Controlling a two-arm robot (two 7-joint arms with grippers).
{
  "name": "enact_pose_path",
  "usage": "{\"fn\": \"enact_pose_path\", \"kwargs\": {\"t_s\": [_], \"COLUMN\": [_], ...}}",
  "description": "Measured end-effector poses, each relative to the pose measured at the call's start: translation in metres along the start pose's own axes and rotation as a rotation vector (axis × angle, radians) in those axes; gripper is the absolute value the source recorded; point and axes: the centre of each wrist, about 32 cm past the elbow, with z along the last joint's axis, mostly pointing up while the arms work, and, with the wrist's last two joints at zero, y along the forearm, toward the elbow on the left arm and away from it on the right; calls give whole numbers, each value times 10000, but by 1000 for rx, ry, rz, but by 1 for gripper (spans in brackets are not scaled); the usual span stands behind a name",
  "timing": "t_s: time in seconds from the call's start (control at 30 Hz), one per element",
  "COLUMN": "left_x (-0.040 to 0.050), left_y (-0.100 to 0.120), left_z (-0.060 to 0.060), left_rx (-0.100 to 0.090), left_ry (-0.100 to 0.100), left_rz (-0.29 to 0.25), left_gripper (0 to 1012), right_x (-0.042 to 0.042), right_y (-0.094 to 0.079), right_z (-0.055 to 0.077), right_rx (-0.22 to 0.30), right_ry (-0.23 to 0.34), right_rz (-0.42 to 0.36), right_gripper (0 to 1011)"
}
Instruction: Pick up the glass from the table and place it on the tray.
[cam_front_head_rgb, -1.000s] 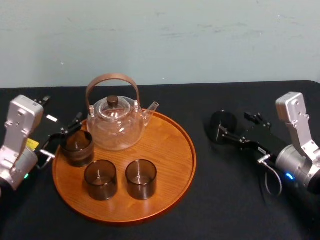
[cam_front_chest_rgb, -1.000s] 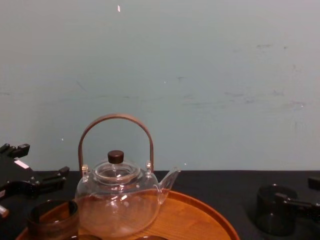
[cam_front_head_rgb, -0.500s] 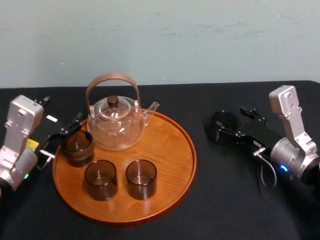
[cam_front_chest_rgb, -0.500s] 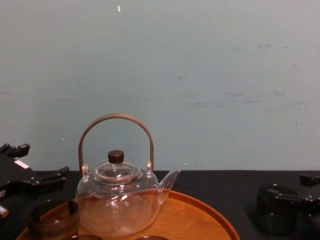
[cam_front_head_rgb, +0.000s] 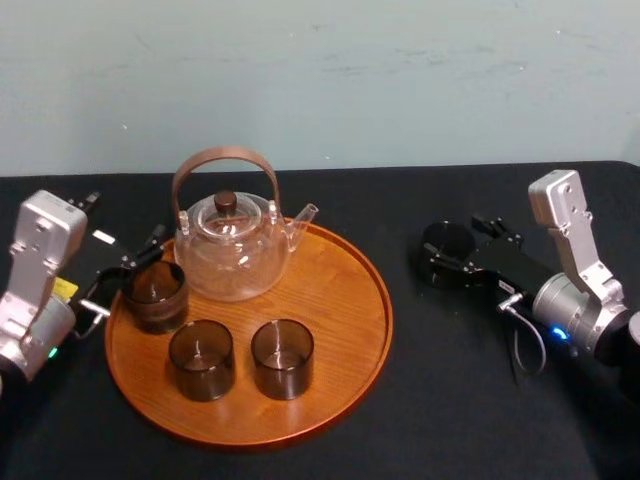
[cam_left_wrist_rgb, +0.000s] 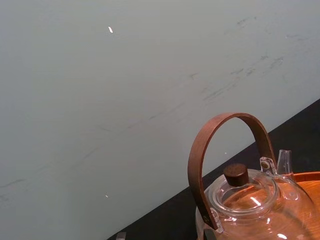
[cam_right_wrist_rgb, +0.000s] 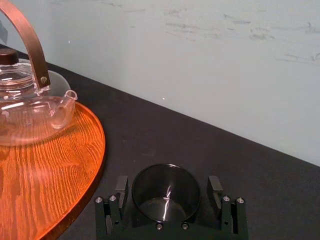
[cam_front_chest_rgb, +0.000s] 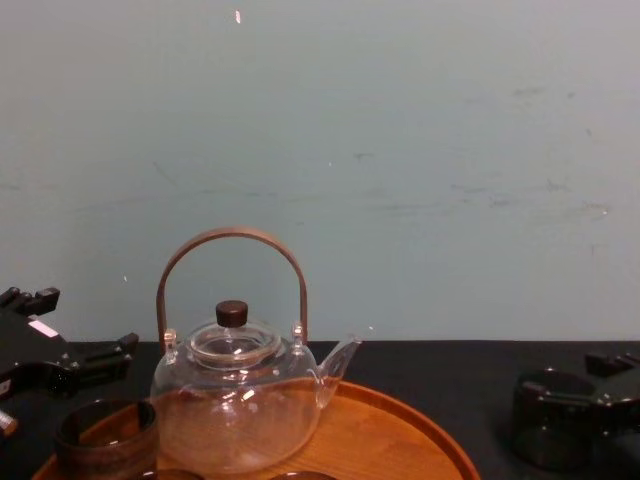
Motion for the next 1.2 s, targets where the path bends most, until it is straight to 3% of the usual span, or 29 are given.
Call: {"fn": "enact_pose_path", "kwargs": {"t_s": [1.2], "left_x": [0], "left_y": [0], "left_z": [0], "left_rx": [0], "left_ry": [0], "left_rz": [0], "left_gripper": [1002], "right_x": [-43], "right_y": [15], "right_z": [-106], "right_rx": [-30], "right_ry": [15], "right_rz": [15], "right_gripper": [1002]}}
